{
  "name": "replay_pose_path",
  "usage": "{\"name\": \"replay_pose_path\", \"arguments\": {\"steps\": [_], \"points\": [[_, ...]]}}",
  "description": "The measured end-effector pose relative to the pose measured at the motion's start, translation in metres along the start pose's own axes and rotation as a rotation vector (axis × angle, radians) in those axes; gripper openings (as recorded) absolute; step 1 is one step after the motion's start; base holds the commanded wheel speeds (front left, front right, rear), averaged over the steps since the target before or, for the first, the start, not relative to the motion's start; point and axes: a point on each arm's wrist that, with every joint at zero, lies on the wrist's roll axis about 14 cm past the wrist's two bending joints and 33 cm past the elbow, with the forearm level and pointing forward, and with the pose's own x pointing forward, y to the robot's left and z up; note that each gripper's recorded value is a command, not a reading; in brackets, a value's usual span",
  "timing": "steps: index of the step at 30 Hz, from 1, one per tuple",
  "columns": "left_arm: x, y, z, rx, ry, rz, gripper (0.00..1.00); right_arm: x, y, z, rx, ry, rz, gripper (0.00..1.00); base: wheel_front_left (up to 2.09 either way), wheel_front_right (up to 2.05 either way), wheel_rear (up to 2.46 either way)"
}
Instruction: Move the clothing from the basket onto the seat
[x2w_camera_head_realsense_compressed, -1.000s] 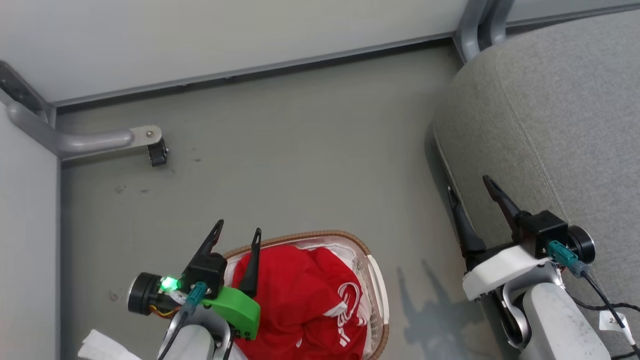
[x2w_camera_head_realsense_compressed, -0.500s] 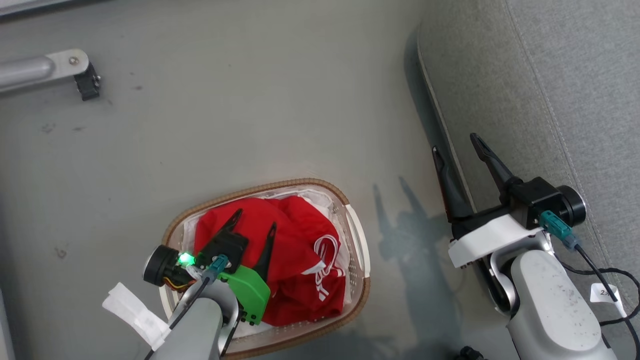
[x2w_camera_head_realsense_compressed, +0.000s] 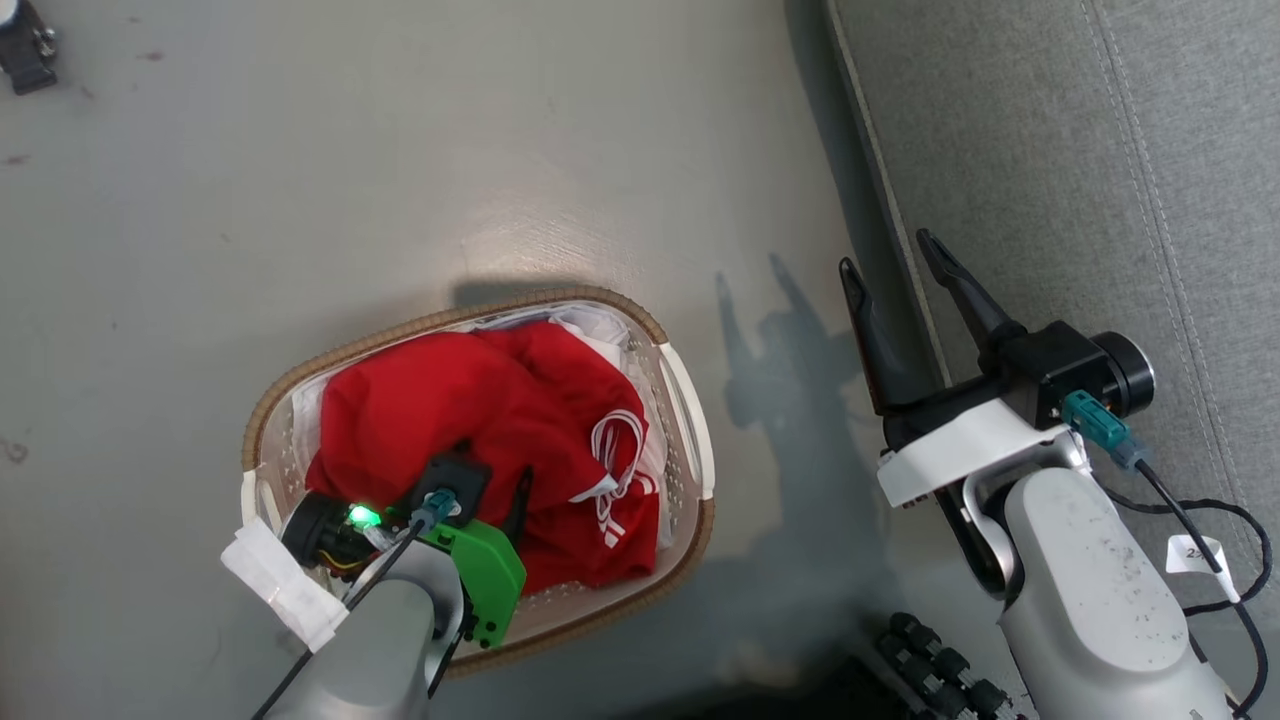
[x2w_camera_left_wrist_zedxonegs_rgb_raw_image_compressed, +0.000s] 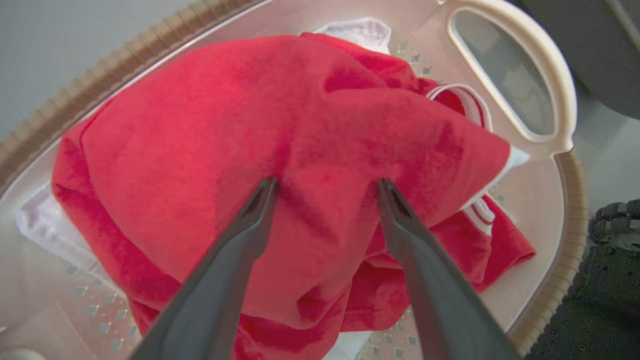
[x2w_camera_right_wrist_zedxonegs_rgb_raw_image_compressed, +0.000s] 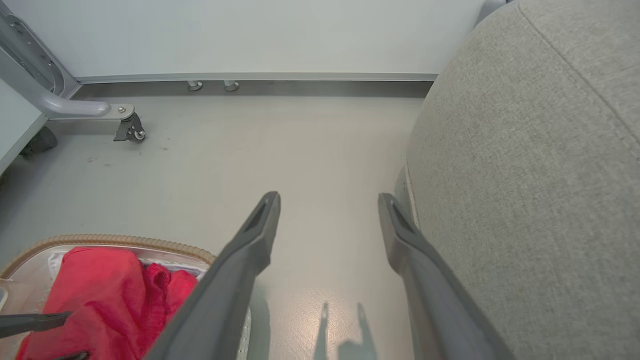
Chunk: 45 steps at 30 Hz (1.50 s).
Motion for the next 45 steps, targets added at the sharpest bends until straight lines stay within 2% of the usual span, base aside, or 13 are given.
{"name": "replay_pose_path", "arguments": {"steps": [19,20,21,33,45], "points": [[0.035,0.022,-0.030,-0.033,0.107,0.027,1.00,0.013,-0.007,-0.043,-0.001,0.092,-0.007,1.00,0.00,0.00,0.00],[0.035,0.023,-0.032,-0.042,0.113,0.031,0.43,0.013,-0.007,-0.045,0.000,0.095,-0.007,1.00,0.00,0.00,0.00],[0.035,0.024,-0.032,-0.047,0.117,0.032,0.00,0.013,-0.007,-0.046,0.000,0.097,-0.006,1.00,0.00,0.00,0.00],[0.014,0.019,-0.023,-0.060,0.098,0.045,0.00,0.009,-0.005,-0.018,0.015,0.040,-0.011,1.00,0.00,0.00,0.00],[-0.041,-0.007,0.017,-0.088,-0.078,0.076,0.00,-0.031,-0.009,0.026,0.019,-0.047,-0.044,1.00,0.00,0.00,0.00]]}}
